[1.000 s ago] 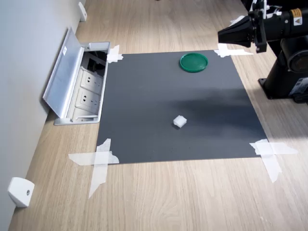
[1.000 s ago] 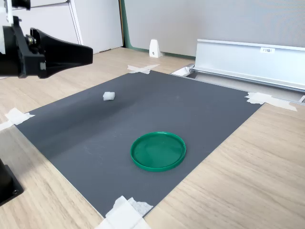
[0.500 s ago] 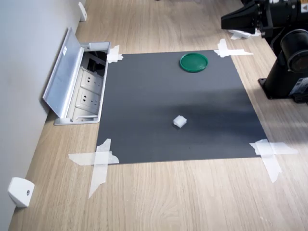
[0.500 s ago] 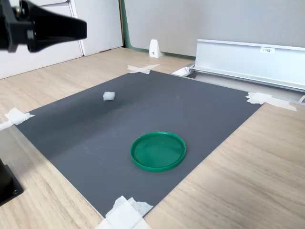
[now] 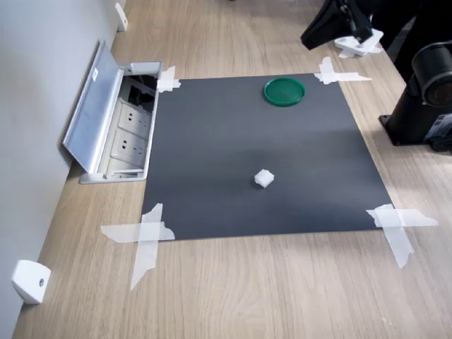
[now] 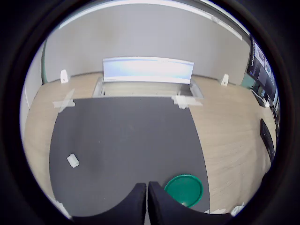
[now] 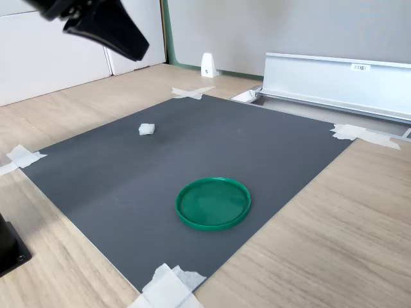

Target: Grasp a white terminal and put it on the green lid.

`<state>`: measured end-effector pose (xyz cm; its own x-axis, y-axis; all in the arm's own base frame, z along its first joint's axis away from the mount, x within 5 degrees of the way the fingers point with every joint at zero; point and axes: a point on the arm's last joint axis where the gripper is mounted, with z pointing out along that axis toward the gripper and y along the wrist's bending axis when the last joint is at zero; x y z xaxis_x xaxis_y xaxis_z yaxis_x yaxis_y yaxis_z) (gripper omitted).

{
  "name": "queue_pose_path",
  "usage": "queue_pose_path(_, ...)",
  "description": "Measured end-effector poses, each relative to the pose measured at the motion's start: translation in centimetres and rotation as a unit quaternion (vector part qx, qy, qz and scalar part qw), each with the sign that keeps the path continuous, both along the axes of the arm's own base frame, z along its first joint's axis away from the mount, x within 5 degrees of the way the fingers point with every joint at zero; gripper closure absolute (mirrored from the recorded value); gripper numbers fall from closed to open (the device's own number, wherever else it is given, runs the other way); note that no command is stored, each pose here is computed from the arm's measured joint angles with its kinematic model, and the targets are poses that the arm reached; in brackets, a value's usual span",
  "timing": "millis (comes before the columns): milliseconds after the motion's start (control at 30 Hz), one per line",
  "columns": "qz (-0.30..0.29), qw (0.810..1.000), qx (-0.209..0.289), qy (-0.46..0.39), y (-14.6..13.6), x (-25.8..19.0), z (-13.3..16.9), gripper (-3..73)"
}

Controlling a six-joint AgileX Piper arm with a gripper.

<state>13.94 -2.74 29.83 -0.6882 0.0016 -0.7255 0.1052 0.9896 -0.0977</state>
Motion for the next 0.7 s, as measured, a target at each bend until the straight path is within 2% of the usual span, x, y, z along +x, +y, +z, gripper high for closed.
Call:
queue_pose_path(133,0.004,0.999,0.001,0.046,-0.4,2.0,-0.2,70.3)
queue_pose_path(267,0.037,0.994,-0.011,0.099,-0.6,3.1,-1.0,70.3)
queue_pose_path(433,0.081,0.982,0.011,0.17,-0.4,5.0,-2.2,69.4)
queue_pose_path(600,0.103,0.972,0.018,0.211,-0.5,6.6,-3.4,59.9)
queue_pose_path(700,0.119,0.969,0.023,0.214,-0.4,7.0,-3.7,49.0)
